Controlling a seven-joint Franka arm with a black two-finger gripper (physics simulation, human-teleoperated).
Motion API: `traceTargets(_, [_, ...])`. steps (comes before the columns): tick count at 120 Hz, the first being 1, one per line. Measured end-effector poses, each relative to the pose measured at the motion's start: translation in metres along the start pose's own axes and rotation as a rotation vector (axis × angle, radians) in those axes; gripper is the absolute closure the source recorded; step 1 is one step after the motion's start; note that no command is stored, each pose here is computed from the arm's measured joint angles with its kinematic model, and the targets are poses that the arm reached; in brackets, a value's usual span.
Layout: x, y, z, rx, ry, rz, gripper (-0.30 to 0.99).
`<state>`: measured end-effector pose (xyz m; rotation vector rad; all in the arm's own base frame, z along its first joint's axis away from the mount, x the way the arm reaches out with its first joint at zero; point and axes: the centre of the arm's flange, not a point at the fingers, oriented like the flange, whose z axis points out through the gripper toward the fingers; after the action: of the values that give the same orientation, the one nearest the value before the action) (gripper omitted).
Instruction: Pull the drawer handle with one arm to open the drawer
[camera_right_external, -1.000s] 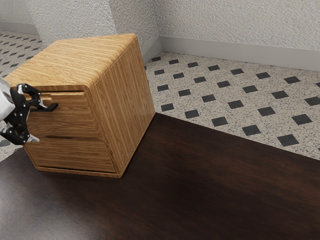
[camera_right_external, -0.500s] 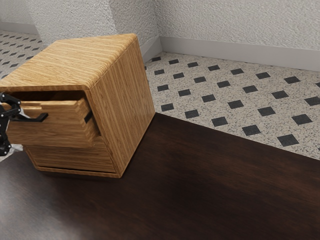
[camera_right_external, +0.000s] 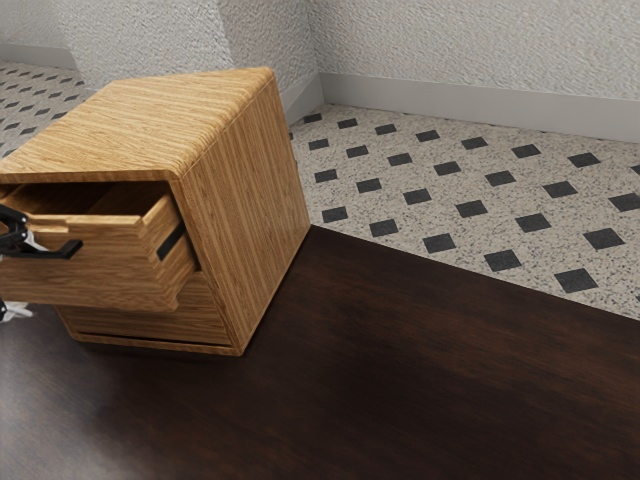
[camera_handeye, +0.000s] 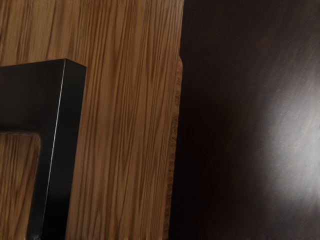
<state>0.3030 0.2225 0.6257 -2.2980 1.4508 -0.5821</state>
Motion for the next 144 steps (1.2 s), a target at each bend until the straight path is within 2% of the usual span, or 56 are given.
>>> traceTargets(35, [-0.003,0.018,-0.014,0.004,0.024,0.004,0.0])
traceTargets(49, [-0.005,0.026,-0.024,0.013,0.036,0.006,0.05])
traceTargets(70, [-0.005,0.036,-0.027,0.01,0.046,0.012,-0.01])
traceTargets(144, [-0.011,0.064,-0.047,-0.012,0.054,0.032,0.0])
